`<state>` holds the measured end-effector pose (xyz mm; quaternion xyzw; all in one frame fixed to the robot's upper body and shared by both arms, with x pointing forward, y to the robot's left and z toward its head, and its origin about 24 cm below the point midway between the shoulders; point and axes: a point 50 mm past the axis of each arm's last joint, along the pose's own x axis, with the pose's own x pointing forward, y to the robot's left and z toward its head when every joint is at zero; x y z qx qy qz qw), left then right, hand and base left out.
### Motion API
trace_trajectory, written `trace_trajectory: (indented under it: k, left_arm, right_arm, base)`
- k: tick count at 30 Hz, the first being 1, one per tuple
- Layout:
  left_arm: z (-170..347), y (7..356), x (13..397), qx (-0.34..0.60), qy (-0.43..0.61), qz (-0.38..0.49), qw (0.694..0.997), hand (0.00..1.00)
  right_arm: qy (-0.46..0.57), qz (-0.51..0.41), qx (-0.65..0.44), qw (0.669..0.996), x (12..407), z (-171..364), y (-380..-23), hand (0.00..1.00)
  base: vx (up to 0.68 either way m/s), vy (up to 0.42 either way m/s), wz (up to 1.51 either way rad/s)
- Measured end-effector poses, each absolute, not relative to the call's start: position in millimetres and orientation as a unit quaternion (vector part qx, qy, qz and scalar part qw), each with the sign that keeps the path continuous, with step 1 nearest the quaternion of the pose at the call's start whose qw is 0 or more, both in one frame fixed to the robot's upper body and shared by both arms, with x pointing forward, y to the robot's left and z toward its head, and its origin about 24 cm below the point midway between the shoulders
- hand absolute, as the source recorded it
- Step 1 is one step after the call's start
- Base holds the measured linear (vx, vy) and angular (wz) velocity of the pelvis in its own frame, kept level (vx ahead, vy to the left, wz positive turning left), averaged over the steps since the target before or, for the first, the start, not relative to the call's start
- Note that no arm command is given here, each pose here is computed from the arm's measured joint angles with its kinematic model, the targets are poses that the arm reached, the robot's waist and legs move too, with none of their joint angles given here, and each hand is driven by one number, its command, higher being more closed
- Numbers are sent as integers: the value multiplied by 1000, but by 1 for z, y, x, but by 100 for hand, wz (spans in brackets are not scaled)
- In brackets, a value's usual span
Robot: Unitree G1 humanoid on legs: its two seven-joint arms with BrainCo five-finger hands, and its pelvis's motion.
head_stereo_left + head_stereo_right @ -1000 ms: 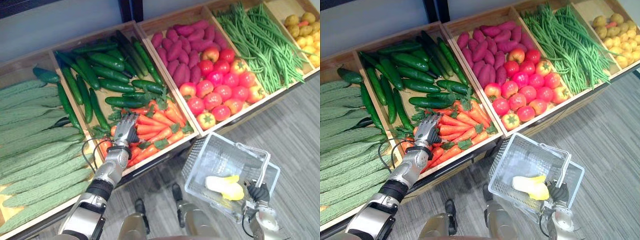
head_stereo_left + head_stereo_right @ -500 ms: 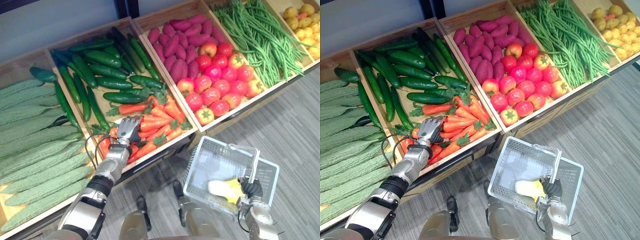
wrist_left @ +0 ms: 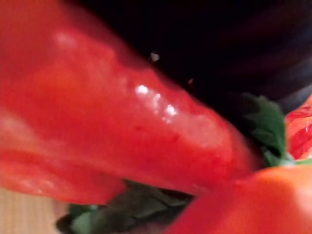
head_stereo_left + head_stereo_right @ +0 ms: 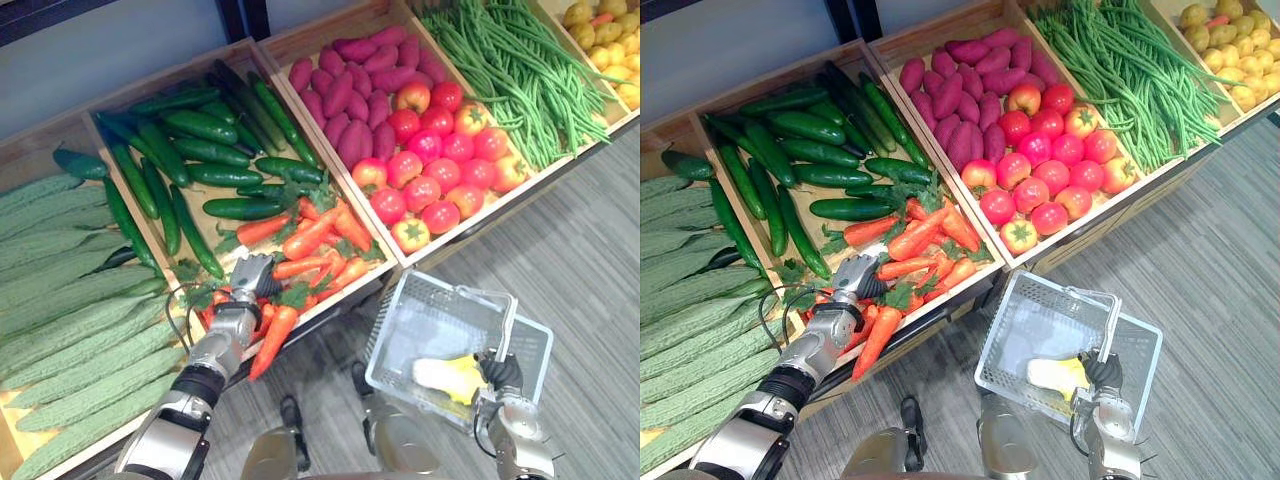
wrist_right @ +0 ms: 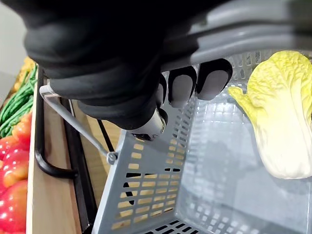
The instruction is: Pick vegetable in the basket
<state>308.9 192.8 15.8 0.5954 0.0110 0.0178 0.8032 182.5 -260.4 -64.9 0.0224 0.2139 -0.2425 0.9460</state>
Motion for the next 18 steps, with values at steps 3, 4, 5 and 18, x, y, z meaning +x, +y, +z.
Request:
trace_trajectory:
  k: [3,4,5,18]
  left_arm:
    - [29,204,307,569,6,68,820,100]
    - [33,206,306,564,0,82,822,100]
    - [41,210,304,551,-13,109,827,100]
    - [105,205,283,422,-143,248,860,100]
  right_arm:
    - [219,-247,23,944,177,-67,-261,100]
    - [219,-249,25,943,176,-67,-261,100]
    - [219,-252,29,942,175,-68,-260,100]
    - [219,-250,47,942,170,-67,-250,100]
  base:
    - [0,0,0]
    - [0,0,0]
    - [0,0,0]
    - [-7,7,-2]
